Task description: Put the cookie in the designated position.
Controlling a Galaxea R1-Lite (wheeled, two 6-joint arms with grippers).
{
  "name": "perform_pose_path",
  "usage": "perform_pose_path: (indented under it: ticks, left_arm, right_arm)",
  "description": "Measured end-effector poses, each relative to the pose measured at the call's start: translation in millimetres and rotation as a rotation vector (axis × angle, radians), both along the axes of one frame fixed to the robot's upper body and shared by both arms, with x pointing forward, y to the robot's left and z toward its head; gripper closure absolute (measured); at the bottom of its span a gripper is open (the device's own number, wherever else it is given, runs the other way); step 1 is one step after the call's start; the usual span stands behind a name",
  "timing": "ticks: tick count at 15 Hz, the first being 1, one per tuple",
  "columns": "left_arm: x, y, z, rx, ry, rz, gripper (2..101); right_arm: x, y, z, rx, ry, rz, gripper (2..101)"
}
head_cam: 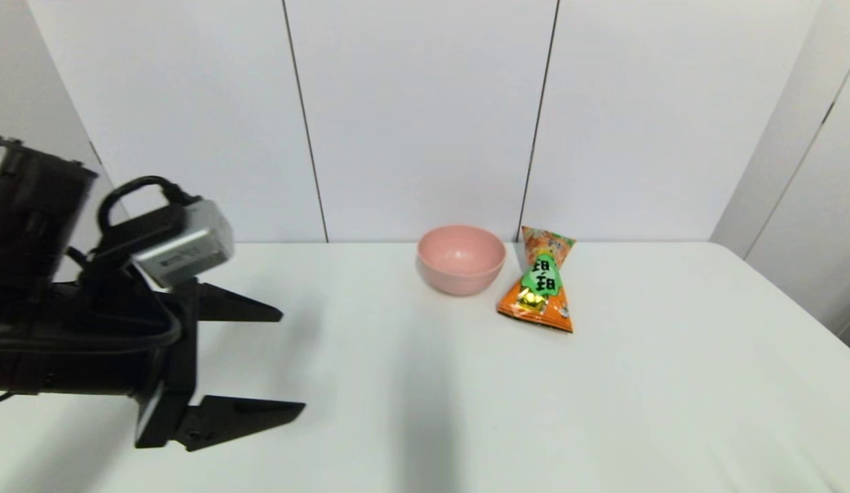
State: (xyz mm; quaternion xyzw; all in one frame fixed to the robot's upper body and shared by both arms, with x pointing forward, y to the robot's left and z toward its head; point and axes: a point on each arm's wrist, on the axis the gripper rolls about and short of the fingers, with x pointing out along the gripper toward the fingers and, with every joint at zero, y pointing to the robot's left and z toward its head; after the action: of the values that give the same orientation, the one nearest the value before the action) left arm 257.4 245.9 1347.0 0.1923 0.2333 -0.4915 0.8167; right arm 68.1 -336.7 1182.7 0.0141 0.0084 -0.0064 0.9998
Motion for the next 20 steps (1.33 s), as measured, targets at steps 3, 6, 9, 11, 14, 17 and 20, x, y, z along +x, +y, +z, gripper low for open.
perform_pose_path:
  ticks: [3,6,9,11,14,17,20]
  left_arm:
    - [-15.5,52.8,-1.6,-0.12,-0.114,0.215,6.2]
    - [-49.8,72.2,-2.6,-0.247,-0.24,0.452,6.1]
    - [-91.3,80.2,-5.4,-0.284,-0.4,0.707,6.0]
    - [-120.4,83.0,-15.8,-0.302,-0.487,0.813,6.0]
    - [-153.9,85.3,-46.2,-0.32,-0.571,0.904,6.0]
    - [-176.5,87.5,-90.2,-0.321,-0.635,0.995,5.8]
    - [-184.9,88.3,-135.1,-0.319,-0.647,1.031,5.5]
  right_arm:
    - [0.0,0.0,0.0,0.0,0.0,0.0,4.3]
    - [0.0,0.0,0.0,0.0,0.0,0.0,4.3]
    - [0.0,0.0,0.0,0.0,0.0,0.0,4.3]
    - [0.0,0.0,0.1,0.0,0.0,0.0,4.3]
    - [0.0,0.0,0.2,-0.001,-0.001,0.0,4.3]
    - [0.0,0.0,0.2,0.0,-0.001,0.0,4.3]
    - [0.0,0.0,0.0,0.0,0.0,0.0,4.3]
